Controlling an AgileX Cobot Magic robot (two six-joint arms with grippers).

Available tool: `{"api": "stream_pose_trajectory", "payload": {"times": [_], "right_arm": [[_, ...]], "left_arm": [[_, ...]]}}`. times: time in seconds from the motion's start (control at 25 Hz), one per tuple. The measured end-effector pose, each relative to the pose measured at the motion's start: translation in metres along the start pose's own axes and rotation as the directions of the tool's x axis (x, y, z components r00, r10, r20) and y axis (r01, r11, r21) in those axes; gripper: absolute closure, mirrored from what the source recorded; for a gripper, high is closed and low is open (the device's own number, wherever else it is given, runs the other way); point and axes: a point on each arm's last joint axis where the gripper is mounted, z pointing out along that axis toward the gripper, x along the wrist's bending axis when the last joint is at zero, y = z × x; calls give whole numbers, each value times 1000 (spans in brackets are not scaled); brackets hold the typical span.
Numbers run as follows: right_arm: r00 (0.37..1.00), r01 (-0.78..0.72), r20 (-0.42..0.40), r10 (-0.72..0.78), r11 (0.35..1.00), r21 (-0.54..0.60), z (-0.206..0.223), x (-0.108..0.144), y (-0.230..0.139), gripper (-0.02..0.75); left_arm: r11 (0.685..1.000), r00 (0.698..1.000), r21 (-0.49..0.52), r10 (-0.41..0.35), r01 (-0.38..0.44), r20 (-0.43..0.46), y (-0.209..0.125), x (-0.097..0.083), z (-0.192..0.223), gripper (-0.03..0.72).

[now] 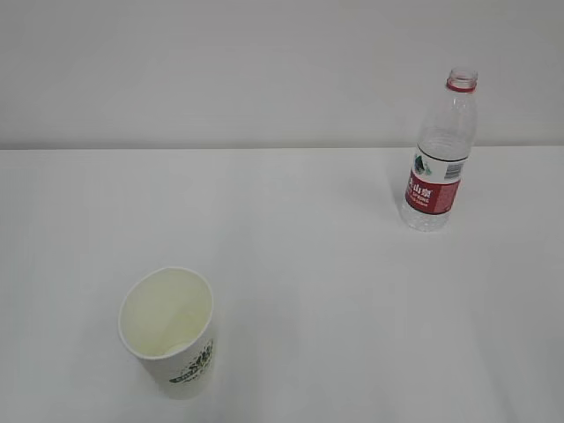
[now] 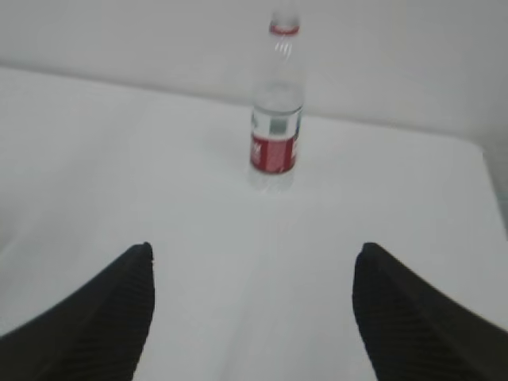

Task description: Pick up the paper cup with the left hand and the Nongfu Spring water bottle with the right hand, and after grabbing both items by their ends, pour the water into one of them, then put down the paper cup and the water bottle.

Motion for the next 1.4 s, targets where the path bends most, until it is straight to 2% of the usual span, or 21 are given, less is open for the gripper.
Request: {"api": "stream_pose_trajectory", "payload": {"times": [0.12, 0.24, 0.28, 0.4, 0.48, 0.52, 0.56, 0.68, 0.72, 0.88, 0.96, 1.04, 1.16, 1.28, 1.4], "right_arm": [[998, 40, 62, -34, 994, -101, 25, -14, 35, 150], [991, 84, 112, -69, 988, -129, 60, -28, 67, 150], [990, 86, 127, -69, 987, -134, 74, -33, 74, 150], [985, 57, 172, -25, 981, -183, 114, -47, 90, 150], [980, 47, 199, -8, 981, -190, 137, -54, 91, 150], [979, 38, 203, -4, 986, -164, 152, -56, 88, 150], [980, 22, 201, 5, 991, -131, 165, -59, 83, 150], [983, -37, 178, 43, 999, -37, 198, -56, 56, 150], [984, -42, 173, 45, 999, -20, 205, -53, 46, 150], [973, -123, 199, 116, 992, 24, 222, -47, -9, 150], [970, -149, 197, 140, 988, 29, 219, -43, -32, 151], [978, -126, 169, 124, 992, 2, 212, -38, -45, 150], [988, -94, 116, 97, 995, -32, 201, -30, -60, 150], [993, -86, 73, 89, 995, -47, 193, -24, -70, 150], [990, -130, 51, 131, 991, -33, 185, -20, -82, 151]], "left_arm": [[992, 997, -109, 58, -63, -54, 45, 4, 28, 109], [973, 991, -195, 113, -126, -77, 88, 5, 70, 109], [970, 989, -196, 130, -143, -76, 96, 5, 90, 109], [945, 989, -292, 135, -145, -54, 116, 2, 135, 109], [959, 995, -265, 94, -98, -30, 113, 1, 168, 121], [974, 997, -215, 68, -72, -28, 106, 3, 186, 135], [991, 999, -124, 39, -42, -30, 92, 7, 212, 151], [996, 999, 92, 0, 3, -35, 40, 10, 266, 183], [990, 1000, 138, 3, 1, -26, 21, 8, 276, 187], [977, 1000, 215, -10, 11, -5, -48, -1, 287, 193], [977, 1000, 212, -14, 14, 1, -75, -5, 274, 193], [987, 1000, 160, -4, 0, 26, -90, -11, 259, 193], [998, 997, 59, 20, -25, 77, -107, -20, 234, 193], [999, 993, 9, 37, -38, 110, -119, -23, 215, 193], [998, 992, 48, 45, -52, 121, -132, -23, 207, 193]]}}
